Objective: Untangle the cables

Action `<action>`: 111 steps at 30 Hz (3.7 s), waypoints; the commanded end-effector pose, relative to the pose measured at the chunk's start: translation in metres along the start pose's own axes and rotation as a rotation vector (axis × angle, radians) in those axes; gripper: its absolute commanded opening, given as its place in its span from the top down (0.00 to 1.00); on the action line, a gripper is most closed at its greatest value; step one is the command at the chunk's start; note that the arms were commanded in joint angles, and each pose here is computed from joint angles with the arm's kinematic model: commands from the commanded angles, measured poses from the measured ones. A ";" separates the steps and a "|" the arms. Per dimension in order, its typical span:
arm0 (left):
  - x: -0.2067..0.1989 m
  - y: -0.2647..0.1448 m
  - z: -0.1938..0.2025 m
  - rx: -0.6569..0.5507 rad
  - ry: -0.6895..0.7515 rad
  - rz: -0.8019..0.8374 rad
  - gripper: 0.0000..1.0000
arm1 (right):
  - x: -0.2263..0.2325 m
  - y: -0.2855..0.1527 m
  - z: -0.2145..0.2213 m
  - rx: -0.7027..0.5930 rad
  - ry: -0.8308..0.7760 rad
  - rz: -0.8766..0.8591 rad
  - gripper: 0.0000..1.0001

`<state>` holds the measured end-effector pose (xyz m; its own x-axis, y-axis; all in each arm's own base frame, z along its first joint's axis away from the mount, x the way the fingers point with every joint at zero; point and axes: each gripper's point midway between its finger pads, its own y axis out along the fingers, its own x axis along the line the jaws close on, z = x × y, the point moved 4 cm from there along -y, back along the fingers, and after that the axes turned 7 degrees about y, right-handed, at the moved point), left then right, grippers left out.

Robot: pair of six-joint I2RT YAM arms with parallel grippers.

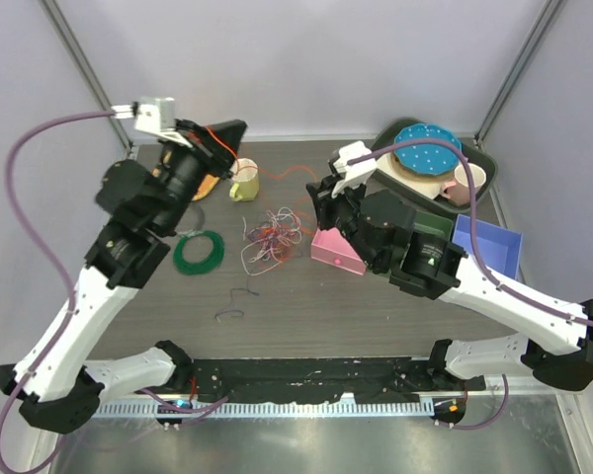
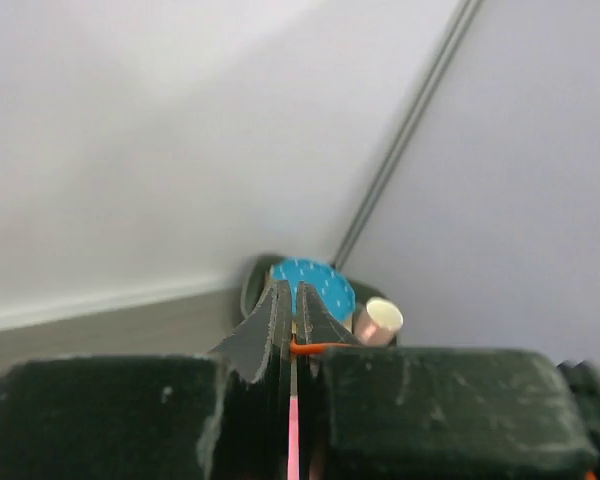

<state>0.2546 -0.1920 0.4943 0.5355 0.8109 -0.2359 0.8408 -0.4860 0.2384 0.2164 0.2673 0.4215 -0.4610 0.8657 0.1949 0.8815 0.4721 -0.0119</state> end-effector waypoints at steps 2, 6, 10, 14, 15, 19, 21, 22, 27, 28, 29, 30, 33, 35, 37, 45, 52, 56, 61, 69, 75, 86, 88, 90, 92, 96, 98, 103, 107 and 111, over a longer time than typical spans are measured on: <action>0.014 -0.019 -0.047 -0.064 0.105 -0.113 1.00 | 0.014 -0.005 -0.016 -0.096 0.059 -0.133 0.99; 0.002 -0.021 -0.059 -0.063 0.115 -0.038 1.00 | 0.025 0.000 -0.007 -0.108 0.030 -0.210 0.99; -0.007 -0.015 -0.090 -0.112 0.138 -0.017 1.00 | 0.042 0.002 -0.013 -0.136 -0.049 -0.326 0.99; -0.027 -0.006 -0.132 -0.145 0.133 0.061 1.00 | 0.077 -0.005 -0.002 -0.128 -0.123 -0.593 0.99; -0.029 -0.006 -0.132 -0.134 0.135 0.072 1.00 | 0.081 -0.005 0.004 -0.124 -0.122 -0.617 0.99; -0.031 0.001 -0.120 -0.109 0.131 0.090 1.00 | 0.078 0.010 0.012 -0.106 -0.086 -0.541 0.99; -0.030 0.002 -0.113 -0.100 0.119 0.094 1.00 | 0.068 0.017 0.010 -0.116 -0.068 -0.449 0.99; -0.028 0.007 -0.096 -0.065 0.115 0.093 1.00 | 0.062 0.018 0.008 -0.120 -0.036 -0.396 0.99; -0.031 0.019 -0.054 -0.009 0.030 0.133 1.00 | -0.002 0.022 0.014 -0.123 0.023 0.018 0.99; -0.033 0.026 -0.030 0.045 0.011 0.159 1.00 | -0.010 0.021 0.017 -0.116 0.022 0.051 0.99; -0.035 0.031 -0.023 0.047 -0.003 0.178 1.00 | -0.021 0.020 0.028 -0.099 0.059 0.102 0.99; -0.040 0.036 -0.010 0.080 -0.032 0.209 1.00 | -0.031 0.017 0.033 -0.088 0.075 0.133 0.99; -0.045 0.057 0.027 0.173 -0.072 0.254 1.00 | -0.064 0.017 0.054 -0.071 0.102 0.236 0.99; -0.049 0.075 0.049 0.228 -0.109 0.273 1.00 | -0.093 0.018 0.064 -0.065 0.124 0.304 0.99; -0.058 0.084 0.058 0.264 -0.139 0.328 1.00 | -0.109 0.019 0.069 -0.062 0.179 0.319 0.99; -0.083 0.127 0.124 0.391 -0.196 0.396 1.00 | -0.167 0.023 0.102 -0.040 0.192 0.492 0.99; -0.096 0.146 0.125 0.418 -0.182 0.415 1.00 | -0.177 0.022 0.098 -0.051 0.181 0.512 0.99; -0.108 0.147 0.077 0.308 -0.159 0.428 1.00 | -0.168 0.024 0.084 -0.063 0.191 0.432 0.99; -0.113 0.143 0.045 0.223 -0.137 0.438 1.00 | -0.164 0.018 0.071 -0.095 0.199 0.406 0.99; -0.095 0.155 0.111 0.327 -0.118 0.363 1.00 | -0.180 0.015 0.081 -0.091 0.162 0.490 0.99; -0.065 0.152 0.184 0.431 -0.059 0.244 1.00 | -0.187 0.031 0.122 -0.021 0.168 0.516 0.99; -0.074 0.165 0.192 0.446 -0.085 0.300 1.00 | -0.198 0.043 0.160 0.039 0.173 0.570 0.99; -0.074 0.166 0.196 0.451 -0.084 0.297 1.00 | -0.202 0.039 0.171 0.052 0.177 0.592 0.99; -0.071 0.168 0.207 0.462 -0.084 0.291 1.00 | -0.204 0.037 0.178 0.072 0.175 0.600 0.98; -0.070 0.169 0.217 0.473 -0.088 0.293 1.00 | -0.206 0.035 0.187 0.098 0.176 0.615 0.93; -0.071 0.180 0.239 0.495 -0.086 0.306 1.00 | -0.207 0.030 0.193 0.143 0.175 0.631 0.79; -0.069 0.189 0.245 0.497 -0.105 0.308 1.00 | -0.199 0.026 0.189 0.178 0.179 0.578 0.59; -0.065 0.199 0.244 0.478 -0.140 0.290 1.00 | -0.187 0.008 0.183 0.227 0.234 0.507 0.29; -0.065 0.198 0.244 0.471 -0.159 0.289 1.00 | -0.185 -0.015 0.170 0.184 0.295 0.503 0.19; -0.064 0.199 0.244 0.436 -0.191 0.271 1.00 | -0.182 -0.038 0.153 0.091 0.374 0.461 0.15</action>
<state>0.4062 -0.4211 0.2833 0.6857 0.6234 -0.3757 0.5795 -0.7799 -0.2364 0.2680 0.1255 0.2247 0.0574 0.9229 0.3808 0.9492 0.0677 -0.3073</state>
